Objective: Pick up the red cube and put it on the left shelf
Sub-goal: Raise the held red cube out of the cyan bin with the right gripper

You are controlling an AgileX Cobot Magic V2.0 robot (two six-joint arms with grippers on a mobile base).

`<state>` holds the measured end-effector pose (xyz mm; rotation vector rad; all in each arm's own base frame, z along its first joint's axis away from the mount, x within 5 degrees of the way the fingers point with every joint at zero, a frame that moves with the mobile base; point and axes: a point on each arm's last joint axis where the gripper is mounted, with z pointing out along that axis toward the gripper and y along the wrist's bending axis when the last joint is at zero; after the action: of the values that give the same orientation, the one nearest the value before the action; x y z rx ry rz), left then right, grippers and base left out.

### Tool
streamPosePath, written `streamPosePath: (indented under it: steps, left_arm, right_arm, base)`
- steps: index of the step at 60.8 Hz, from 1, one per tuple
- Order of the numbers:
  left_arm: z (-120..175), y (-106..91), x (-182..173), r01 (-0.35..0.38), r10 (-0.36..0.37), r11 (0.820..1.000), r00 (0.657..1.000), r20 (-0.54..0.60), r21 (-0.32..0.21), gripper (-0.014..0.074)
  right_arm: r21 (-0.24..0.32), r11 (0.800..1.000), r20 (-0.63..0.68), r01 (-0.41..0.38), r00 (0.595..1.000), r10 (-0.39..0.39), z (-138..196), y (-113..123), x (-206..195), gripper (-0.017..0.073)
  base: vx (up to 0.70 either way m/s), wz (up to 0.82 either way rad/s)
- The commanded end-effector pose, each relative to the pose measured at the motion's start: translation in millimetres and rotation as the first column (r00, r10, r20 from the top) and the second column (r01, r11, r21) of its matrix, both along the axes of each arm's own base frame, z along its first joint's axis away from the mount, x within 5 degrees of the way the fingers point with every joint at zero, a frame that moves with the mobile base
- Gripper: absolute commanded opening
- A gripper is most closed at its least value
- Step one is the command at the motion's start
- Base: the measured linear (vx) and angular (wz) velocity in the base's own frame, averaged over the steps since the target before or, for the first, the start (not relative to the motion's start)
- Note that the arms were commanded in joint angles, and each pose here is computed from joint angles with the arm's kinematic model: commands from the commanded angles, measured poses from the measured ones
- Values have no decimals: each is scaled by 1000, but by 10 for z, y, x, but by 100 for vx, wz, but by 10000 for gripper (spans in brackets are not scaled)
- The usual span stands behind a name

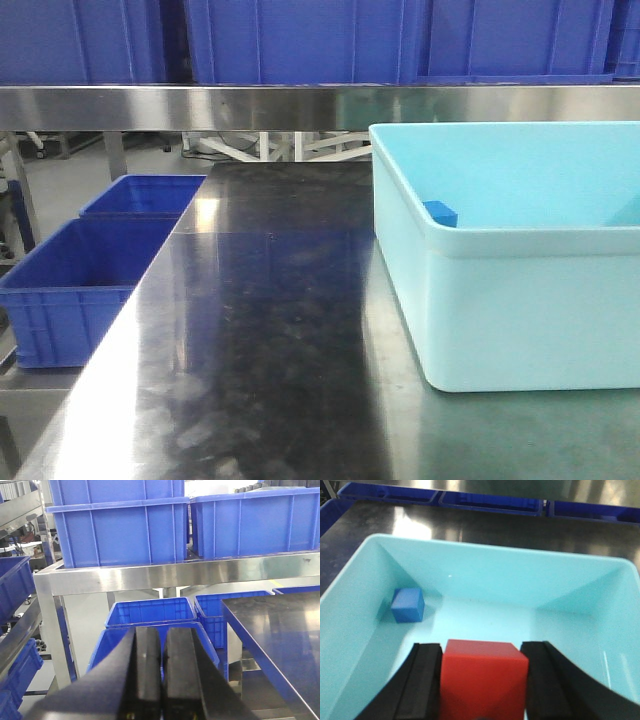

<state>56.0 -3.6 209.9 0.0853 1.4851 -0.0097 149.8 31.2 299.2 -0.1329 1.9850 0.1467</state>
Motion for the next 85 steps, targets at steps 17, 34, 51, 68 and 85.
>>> streamPosePath:
  steps: [17, 34, 51, 68, 85]
  left_arm:
    - [-3, 5, 9, -5, 5, 1000, 999, 54, -8, 106]
    - [-3, 5, 9, -5, 5, 1000, 999, 54, -8, 106]
    - [-3, 5, 9, -5, 5, 1000, 999, 54, -8, 106]
    - [-3, 5, 9, -5, 5, 1000, 999, 54, -8, 106]
    - [-3, 5, 9, -5, 5, 1000, 999, 54, -8, 106]
  right_arm:
    - [9, 1000, 132, -17, 991, 16, 75, -18, -95, 57]
    - [7, 1000, 127, -16, 992, 15, 71, -19, -96, 57]
    - [7, 1000, 127, -16, 992, 15, 71, -19, -96, 57]
    - [7, 1000, 127, -16, 992, 15, 71, -19, -96, 57]
    - [7, 1000, 127, -16, 992, 15, 71, -19, -96, 57]
  base:
    - [0, 0]
    - [1, 8]
    - [0, 0]
    - [0, 0]
    - [0, 0]
